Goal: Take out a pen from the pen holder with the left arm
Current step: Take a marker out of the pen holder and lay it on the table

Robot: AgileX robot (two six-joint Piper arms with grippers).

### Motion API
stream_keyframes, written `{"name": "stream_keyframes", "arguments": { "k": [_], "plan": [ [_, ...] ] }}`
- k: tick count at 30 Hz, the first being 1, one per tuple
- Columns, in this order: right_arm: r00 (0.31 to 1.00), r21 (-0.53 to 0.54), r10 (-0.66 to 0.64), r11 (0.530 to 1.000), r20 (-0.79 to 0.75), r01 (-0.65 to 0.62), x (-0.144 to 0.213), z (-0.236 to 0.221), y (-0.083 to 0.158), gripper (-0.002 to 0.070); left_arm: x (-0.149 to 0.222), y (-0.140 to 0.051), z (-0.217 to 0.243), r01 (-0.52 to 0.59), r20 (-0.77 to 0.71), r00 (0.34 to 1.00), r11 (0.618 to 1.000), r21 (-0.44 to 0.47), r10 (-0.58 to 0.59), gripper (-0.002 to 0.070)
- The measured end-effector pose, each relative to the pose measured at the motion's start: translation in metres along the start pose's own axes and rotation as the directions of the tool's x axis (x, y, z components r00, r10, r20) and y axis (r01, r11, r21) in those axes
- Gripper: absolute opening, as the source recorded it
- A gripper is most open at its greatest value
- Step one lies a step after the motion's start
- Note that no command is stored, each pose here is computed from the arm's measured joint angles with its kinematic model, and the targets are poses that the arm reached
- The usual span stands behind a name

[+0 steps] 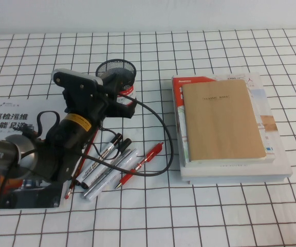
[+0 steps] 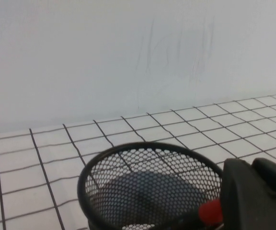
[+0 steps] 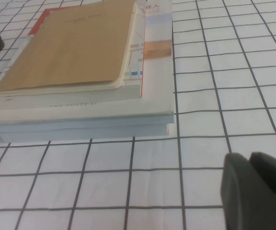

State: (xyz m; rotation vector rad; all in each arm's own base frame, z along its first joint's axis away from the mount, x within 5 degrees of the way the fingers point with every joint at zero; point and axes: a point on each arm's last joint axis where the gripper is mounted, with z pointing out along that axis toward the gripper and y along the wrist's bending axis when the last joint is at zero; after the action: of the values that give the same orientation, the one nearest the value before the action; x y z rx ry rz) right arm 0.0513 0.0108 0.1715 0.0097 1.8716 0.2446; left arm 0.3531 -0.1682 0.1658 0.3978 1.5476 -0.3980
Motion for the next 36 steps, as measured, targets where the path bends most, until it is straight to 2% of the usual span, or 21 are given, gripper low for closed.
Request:
{"name": "stream_keyframes", "arguments": {
  "k": [11,17,20,25,27,30,36],
  "plan": [
    [1.000,0.000,0.000,1.000,0.000,0.000,0.000,0.000,0.000,-0.0014,-0.054,0.000,-0.012,-0.008,0.073,0.997,1.000,-0.010,0.009,-0.0003],
    [1.000,0.000,0.000,1.000,0.000,0.000,0.000,0.000,0.000,-0.0014,-0.052,-0.001,-0.012,-0.057,0.020,0.998,0.998,0.002,0.057,0.0009],
    [1.000,0.000,0.000,1.000,0.000,0.000,0.000,0.000,0.000,-0.0014,-0.047,-0.004,-0.012,-0.105,-0.018,0.994,0.994,0.031,0.105,0.0088],
    [1.000,0.000,0.000,1.000,0.000,0.000,0.000,0.000,0.000,-0.0014,-0.036,-0.006,-0.010,-0.124,-0.051,0.991,0.990,0.059,0.127,0.0352],
    [1.000,0.000,0.000,1.000,0.000,0.000,0.000,0.000,0.000,-0.0014,-0.028,-0.005,-0.008,-0.121,-0.072,0.989,0.991,0.062,0.125,0.0415],
    [1.000,0.000,0.000,1.000,0.000,0.000,0.000,0.000,0.000,-0.0014,-0.018,-0.006,-0.005,-0.116,-0.067,0.990,0.991,0.066,0.120,0.0454],
    [1.000,0.000,0.000,1.000,0.000,0.000,0.000,0.000,0.000,-0.0014,-0.008,-0.005,0.000,-0.101,-0.032,0.994,0.993,0.057,0.103,0.0467]
  ]
}}
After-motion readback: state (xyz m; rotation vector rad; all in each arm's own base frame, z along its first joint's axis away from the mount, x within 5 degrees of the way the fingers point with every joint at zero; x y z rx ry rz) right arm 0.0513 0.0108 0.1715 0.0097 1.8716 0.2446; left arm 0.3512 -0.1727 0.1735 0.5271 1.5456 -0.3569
